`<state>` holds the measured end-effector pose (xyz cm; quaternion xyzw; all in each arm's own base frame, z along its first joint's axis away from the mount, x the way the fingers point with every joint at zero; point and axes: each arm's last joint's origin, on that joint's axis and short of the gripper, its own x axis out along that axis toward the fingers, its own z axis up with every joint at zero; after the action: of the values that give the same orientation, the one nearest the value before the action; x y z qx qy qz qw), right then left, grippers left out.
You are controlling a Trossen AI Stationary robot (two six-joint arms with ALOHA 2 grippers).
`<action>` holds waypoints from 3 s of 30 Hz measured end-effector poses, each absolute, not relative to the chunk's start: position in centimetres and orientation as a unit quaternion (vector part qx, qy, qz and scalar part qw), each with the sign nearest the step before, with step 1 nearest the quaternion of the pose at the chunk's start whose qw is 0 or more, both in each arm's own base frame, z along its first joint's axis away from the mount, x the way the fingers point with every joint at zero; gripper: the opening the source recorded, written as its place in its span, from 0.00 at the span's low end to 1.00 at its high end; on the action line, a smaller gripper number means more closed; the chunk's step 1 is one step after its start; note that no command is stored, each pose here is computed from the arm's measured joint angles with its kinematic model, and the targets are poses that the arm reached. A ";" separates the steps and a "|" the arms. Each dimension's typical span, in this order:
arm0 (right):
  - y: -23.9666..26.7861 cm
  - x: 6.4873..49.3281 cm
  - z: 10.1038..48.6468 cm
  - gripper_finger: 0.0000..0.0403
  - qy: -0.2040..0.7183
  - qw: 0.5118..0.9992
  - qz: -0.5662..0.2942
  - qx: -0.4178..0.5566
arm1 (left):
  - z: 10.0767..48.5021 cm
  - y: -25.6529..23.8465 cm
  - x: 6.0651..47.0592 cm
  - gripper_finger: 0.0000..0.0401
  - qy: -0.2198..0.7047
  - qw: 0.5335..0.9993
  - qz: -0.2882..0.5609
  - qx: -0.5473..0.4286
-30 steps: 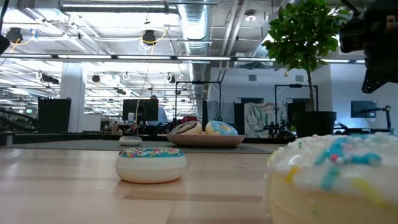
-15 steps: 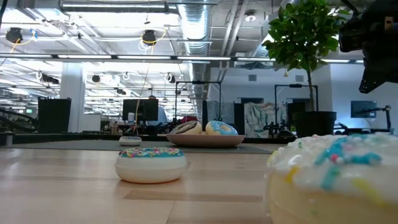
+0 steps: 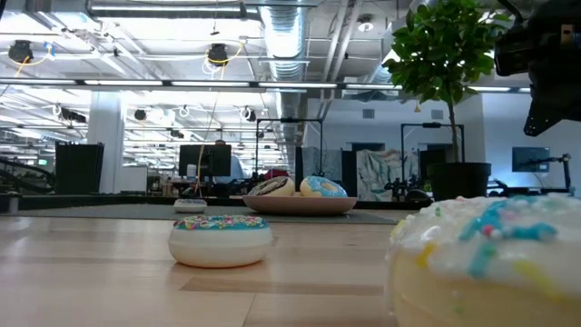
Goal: Pick & Place donuts
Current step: Put the small white donut on the blue plate
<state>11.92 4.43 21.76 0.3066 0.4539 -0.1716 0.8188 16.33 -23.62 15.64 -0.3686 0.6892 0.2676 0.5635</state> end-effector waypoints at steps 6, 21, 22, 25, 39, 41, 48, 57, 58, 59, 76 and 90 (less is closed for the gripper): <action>4.4 11.9 21.8 0.00 0.454 0.819 -0.172 0.307 | 14.3 -24.0 16.2 0.93 0.697 0.561 0.277 -0.349; 4.4 11.9 21.8 0.00 0.454 0.819 -0.172 0.306 | 13.4 -24.5 16.8 0.93 0.702 0.570 0.252 -0.346; 4.4 11.9 21.8 0.00 0.454 0.819 -0.172 0.306 | 13.4 -24.5 16.8 0.93 0.701 0.570 0.253 -0.346; 4.4 11.9 21.8 0.00 0.453 0.819 -0.172 0.306 | 13.3 -24.5 16.8 0.93 0.701 0.569 0.254 -0.347; 4.4 11.9 21.8 0.00 0.453 0.819 -0.173 0.306 | 13.3 -24.6 16.9 0.66 0.696 0.566 0.260 -0.359; 4.4 11.9 21.8 0.00 0.453 0.819 -0.173 0.306 | 13.3 -24.6 16.9 0.65 0.695 0.565 0.260 -0.360; 4.4 11.9 21.8 0.00 0.453 0.819 -0.173 0.306 | 13.8 -25.0 17.2 0.62 0.694 0.567 0.261 -0.359; 4.4 11.9 21.8 0.00 0.453 0.819 -0.173 0.306 | 14.1 -24.6 18.2 0.57 0.683 0.566 0.269 -0.375; 4.4 11.9 21.8 0.00 0.453 0.819 -0.173 0.306 | 14.1 -24.5 18.3 0.57 0.682 0.565 0.270 -0.378; 4.4 11.9 21.8 0.00 0.453 0.819 -0.173 0.306 | 14.1 -24.5 18.5 0.57 0.680 0.565 0.269 -0.383; 4.4 11.9 21.8 0.00 0.456 0.826 -0.162 0.288 | 16.8 -18.0 28.0 0.56 0.446 0.704 0.235 -0.500; 4.4 11.9 21.8 0.00 0.459 0.829 -0.157 0.279 | 25.9 -11.2 37.6 0.56 0.179 0.883 0.102 -0.422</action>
<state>11.92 4.43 21.77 0.2793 0.4594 -0.1565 0.8285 37.62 -11.17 25.86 -0.4219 0.1786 0.1017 0.8830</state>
